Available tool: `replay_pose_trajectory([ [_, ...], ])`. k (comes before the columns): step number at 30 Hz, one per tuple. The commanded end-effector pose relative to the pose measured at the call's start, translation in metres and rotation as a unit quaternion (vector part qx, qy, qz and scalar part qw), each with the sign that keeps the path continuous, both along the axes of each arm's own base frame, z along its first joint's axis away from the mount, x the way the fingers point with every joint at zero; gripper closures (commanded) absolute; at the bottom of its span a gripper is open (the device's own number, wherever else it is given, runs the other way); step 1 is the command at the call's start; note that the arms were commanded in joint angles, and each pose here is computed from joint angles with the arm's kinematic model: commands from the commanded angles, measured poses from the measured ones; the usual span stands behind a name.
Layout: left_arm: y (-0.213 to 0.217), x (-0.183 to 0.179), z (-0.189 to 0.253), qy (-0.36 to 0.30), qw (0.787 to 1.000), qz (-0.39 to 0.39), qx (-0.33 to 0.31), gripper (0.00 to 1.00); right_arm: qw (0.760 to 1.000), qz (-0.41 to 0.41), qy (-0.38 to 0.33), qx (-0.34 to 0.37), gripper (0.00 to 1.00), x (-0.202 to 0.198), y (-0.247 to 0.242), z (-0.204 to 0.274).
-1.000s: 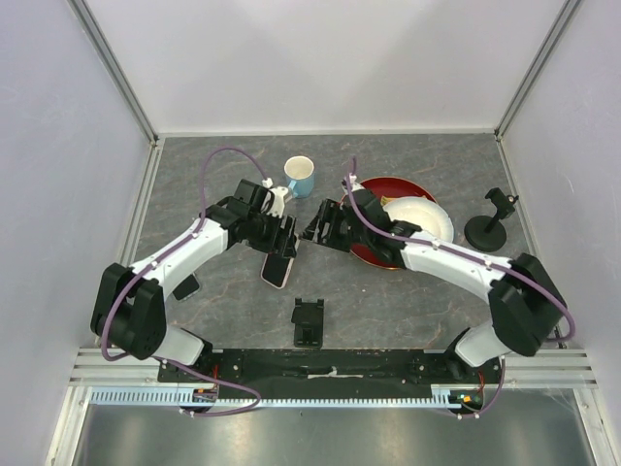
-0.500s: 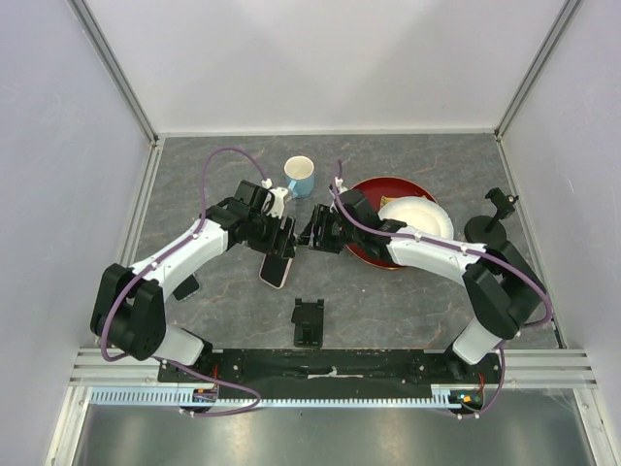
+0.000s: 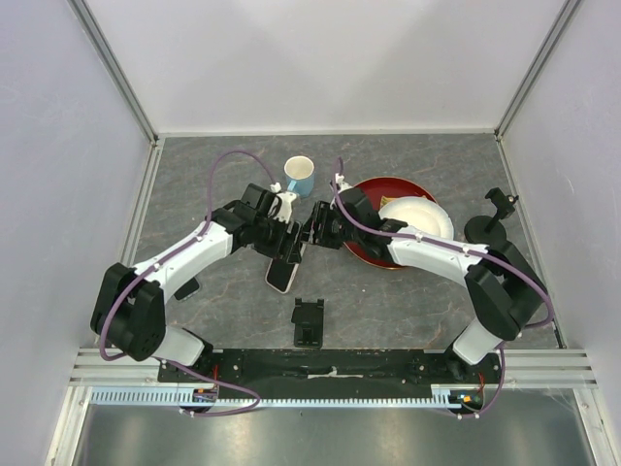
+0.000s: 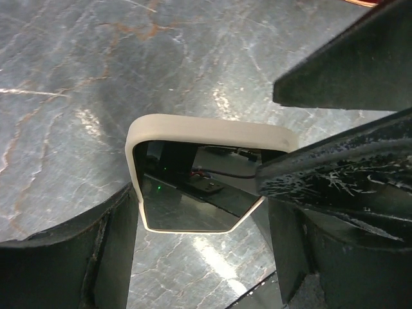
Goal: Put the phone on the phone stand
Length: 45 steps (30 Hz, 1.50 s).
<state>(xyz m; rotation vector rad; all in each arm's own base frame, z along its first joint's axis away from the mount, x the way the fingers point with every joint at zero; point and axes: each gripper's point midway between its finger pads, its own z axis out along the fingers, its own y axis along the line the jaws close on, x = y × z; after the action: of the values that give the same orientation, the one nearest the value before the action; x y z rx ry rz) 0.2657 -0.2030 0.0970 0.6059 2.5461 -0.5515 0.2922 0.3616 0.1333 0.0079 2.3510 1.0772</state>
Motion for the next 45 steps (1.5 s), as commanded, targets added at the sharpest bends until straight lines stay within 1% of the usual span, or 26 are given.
replay_pose_trajectory([
  [1,-0.021,0.004,0.026,-0.029,0.998,-0.021,-0.051,0.98,0.997,-0.02,-0.063,0.044,0.41,0.024,-0.003,0.055],
  [3,-0.02,0.004,0.026,-0.029,0.998,-0.021,-0.05,0.98,0.996,-0.013,-0.071,0.052,0.41,0.024,-0.004,0.062],
  [6,-0.021,0.004,0.027,-0.033,0.998,-0.022,-0.05,0.98,0.995,0.02,-0.07,0.074,0.41,0.014,0.005,0.065],
  [7,-0.021,0.004,0.026,-0.032,0.998,-0.022,-0.049,0.98,0.994,0.042,-0.06,0.08,0.41,0.006,0.01,0.063],
  [14,-0.022,0.002,0.028,-0.035,0.998,-0.026,-0.05,0.98,0.993,0.096,-0.027,0.064,0.41,-0.02,0.031,0.031],
  [20,-0.023,0.001,0.027,-0.037,0.998,-0.029,-0.046,0.98,0.992,0.103,-0.011,0.069,0.47,-0.028,0.042,0.02],
  [25,-0.024,0.001,0.029,-0.039,0.998,-0.031,-0.049,0.98,0.993,0.094,0.0,0.075,0.56,-0.025,0.045,0.018],
  [26,-0.025,0.0,0.029,-0.041,0.997,-0.033,-0.049,0.98,0.992,0.094,-0.001,0.084,0.58,-0.025,0.047,0.022],
  [27,-0.024,0.0,0.032,-0.045,0.997,-0.032,-0.05,0.98,0.991,0.094,0.006,0.093,0.63,-0.026,0.048,0.023],
  [30,-0.026,0.001,0.036,-0.055,0.996,-0.033,-0.056,0.98,0.988,0.101,0.011,0.119,0.69,-0.03,0.052,0.03],
  [35,-0.024,0.003,0.04,-0.064,0.996,-0.03,-0.056,0.98,0.984,0.108,0.011,0.144,0.7,-0.036,0.053,0.037],
  [38,-0.024,0.003,0.041,-0.067,0.996,-0.028,-0.056,0.98,0.984,0.108,0.01,0.142,0.76,-0.038,0.051,0.036],
  [39,-0.024,0.003,0.041,-0.066,0.996,-0.027,-0.056,0.98,0.984,0.106,0.012,0.141,0.83,-0.038,0.05,0.035],
  [41,-0.024,0.003,0.042,-0.068,0.996,-0.027,-0.057,0.98,0.986,0.098,0.008,0.138,0.92,-0.037,0.047,0.033],
  [42,-0.023,0.004,0.043,-0.071,0.996,-0.025,-0.056,0.98,0.986,0.093,0.007,0.135,1.0,-0.037,0.045,0.032],
  [44,-0.022,0.004,0.045,-0.076,0.995,-0.023,-0.057,0.98,0.989,0.076,0.003,0.124,1.0,-0.034,0.039,0.03],
  [45,-0.021,0.005,0.045,-0.078,0.995,-0.02,-0.055,0.96,0.991,0.068,0.0,0.119,1.0,-0.032,0.037,0.029],
])
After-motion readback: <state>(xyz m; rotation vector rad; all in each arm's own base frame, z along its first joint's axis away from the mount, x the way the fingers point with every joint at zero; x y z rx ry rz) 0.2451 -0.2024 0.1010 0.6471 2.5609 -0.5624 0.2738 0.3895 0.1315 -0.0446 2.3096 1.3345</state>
